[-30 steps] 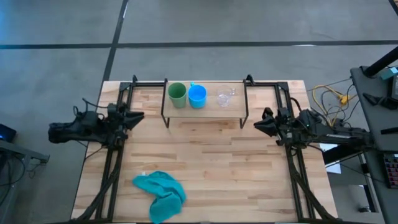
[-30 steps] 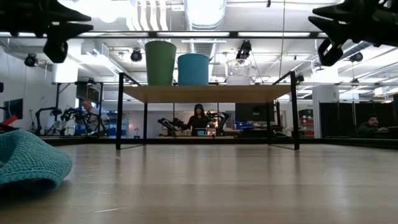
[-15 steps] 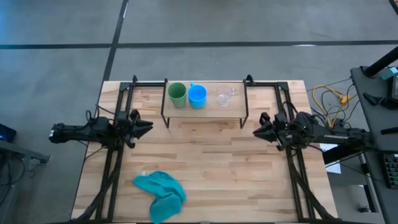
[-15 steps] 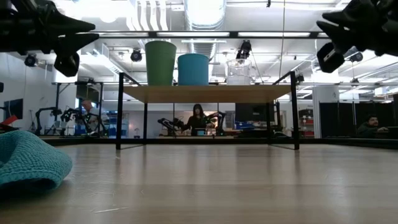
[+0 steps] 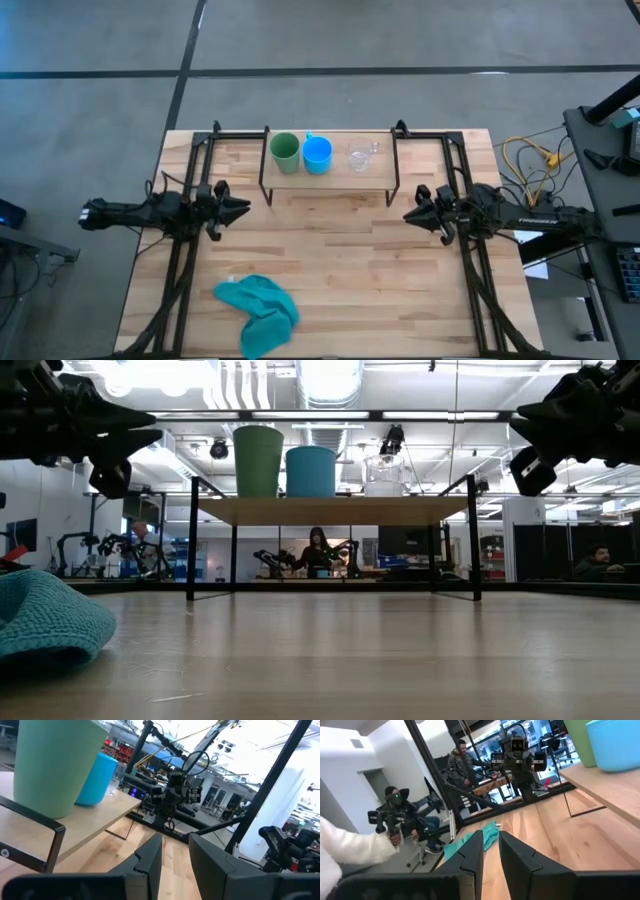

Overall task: Stack small to large cups/mugs on shelf
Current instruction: Return to Home Position

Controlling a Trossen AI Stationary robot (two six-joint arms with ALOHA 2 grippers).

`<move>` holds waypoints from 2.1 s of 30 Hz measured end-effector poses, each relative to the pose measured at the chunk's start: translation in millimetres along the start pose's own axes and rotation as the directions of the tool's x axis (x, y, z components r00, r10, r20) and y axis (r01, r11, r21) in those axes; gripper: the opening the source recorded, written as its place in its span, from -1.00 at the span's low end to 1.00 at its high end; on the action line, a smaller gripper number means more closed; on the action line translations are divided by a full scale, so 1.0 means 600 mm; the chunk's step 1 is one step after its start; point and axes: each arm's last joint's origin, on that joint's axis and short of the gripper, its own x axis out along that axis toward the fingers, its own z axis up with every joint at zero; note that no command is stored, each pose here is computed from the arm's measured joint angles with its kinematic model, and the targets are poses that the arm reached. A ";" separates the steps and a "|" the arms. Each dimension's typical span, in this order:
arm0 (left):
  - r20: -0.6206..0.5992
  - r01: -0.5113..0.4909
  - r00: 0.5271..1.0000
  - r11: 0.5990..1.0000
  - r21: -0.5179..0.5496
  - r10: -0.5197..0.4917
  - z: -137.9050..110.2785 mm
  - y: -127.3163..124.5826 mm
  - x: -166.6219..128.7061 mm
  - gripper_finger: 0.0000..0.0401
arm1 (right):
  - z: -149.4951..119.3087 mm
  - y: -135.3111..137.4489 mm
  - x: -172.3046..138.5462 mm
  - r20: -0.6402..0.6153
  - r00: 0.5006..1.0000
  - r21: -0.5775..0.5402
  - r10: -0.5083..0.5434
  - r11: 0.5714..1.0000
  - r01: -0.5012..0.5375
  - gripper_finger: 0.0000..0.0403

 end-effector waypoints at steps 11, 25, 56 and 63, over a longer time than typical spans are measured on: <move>-0.025 -0.008 1.000 1.000 0.028 0.009 -0.010 0.004 0.001 -0.58 | 0.000 0.000 0.000 0.000 1.000 0.003 0.000 1.000 0.000 -0.72; -0.021 -0.007 1.000 1.000 0.025 0.007 -0.010 0.004 0.002 -0.58 | 0.001 0.000 0.000 0.004 1.000 0.026 -0.007 1.000 0.007 -0.72; -0.034 -0.012 0.999 1.000 0.028 0.013 -0.013 0.005 0.003 -0.58 | 0.001 0.000 0.000 0.003 1.000 0.023 -0.008 1.000 0.007 -0.72; -0.034 -0.012 0.999 1.000 0.028 0.013 -0.013 0.005 0.003 -0.58 | 0.001 0.000 0.000 0.003 1.000 0.023 -0.008 1.000 0.007 -0.72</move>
